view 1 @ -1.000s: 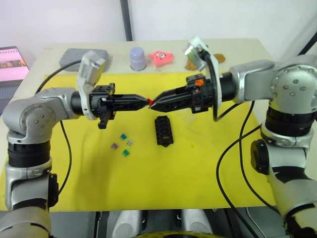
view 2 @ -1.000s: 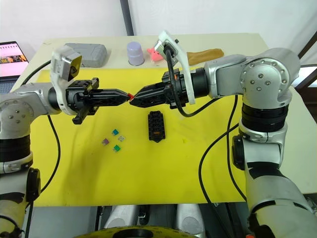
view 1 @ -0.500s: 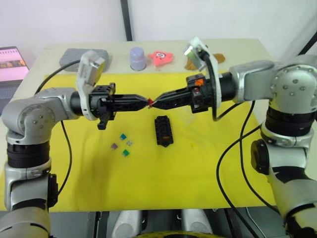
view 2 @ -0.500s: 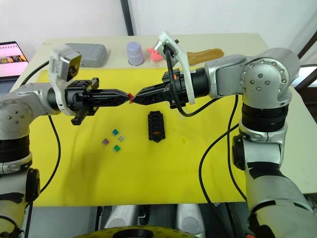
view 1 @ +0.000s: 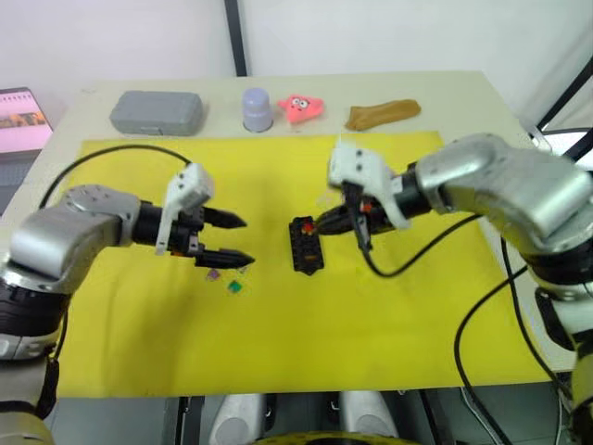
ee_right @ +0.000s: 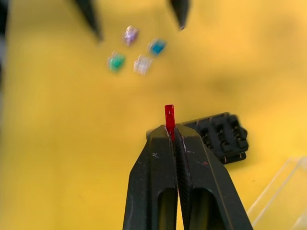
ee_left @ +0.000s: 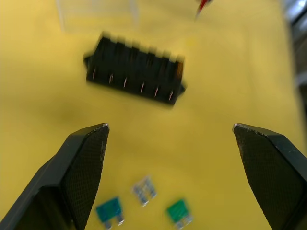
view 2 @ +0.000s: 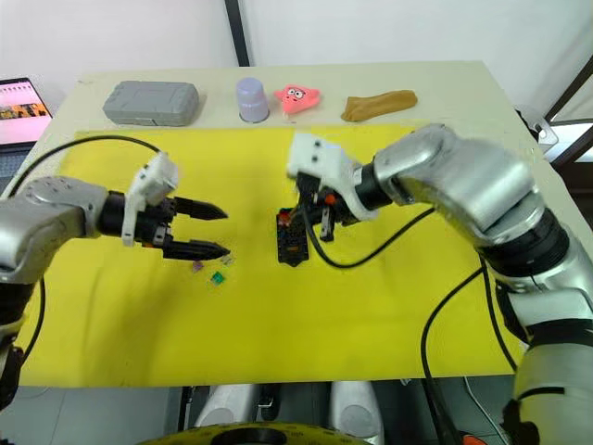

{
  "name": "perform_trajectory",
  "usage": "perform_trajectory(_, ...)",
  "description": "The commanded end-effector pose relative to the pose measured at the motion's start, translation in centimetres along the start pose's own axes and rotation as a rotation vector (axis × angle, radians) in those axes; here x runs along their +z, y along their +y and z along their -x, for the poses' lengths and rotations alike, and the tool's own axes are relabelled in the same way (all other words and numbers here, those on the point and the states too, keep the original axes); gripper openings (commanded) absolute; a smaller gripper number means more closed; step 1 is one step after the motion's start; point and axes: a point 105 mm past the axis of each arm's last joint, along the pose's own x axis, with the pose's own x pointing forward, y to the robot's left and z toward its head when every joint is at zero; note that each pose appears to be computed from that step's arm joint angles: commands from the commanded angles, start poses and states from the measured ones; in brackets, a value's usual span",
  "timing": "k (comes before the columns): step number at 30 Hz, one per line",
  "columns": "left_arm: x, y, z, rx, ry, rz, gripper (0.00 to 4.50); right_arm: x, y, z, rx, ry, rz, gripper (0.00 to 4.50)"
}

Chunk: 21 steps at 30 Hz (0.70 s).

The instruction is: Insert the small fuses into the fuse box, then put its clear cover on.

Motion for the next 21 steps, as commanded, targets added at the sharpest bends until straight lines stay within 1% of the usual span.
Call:
perform_trajectory(1,-0.6,0.3,-0.6,0.035,0.056,-0.144,4.48,0.2,-0.6,0.3,-0.030,0.064,0.124,0.00)
perform_trajectory(2,-0.9,0.2,-0.8,0.030,0.065,-0.164,4.48,-0.1,-0.6,0.2,-0.026,0.103,0.160,0.00)
perform_trajectory(4,-1.3,0.0,-1.4,0.027,0.066,-0.181,4.48,-0.5,-0.7,-0.1,-0.017,0.131,0.173,0.00)
perform_trajectory(12,-0.2,0.3,-2.9,0.058,-0.002,-0.224,4.48,-0.1,-0.8,-0.9,0.012,0.158,0.207,0.00)
perform_trajectory(18,0.0,0.6,-3.5,0.073,-0.004,-0.239,4.48,0.3,-1.0,-1.3,0.015,0.157,0.212,0.00)
perform_trajectory(21,0.1,0.6,-3.9,0.071,-0.009,-0.242,4.48,-0.2,-1.1,-1.7,0.011,0.177,0.208,0.00)
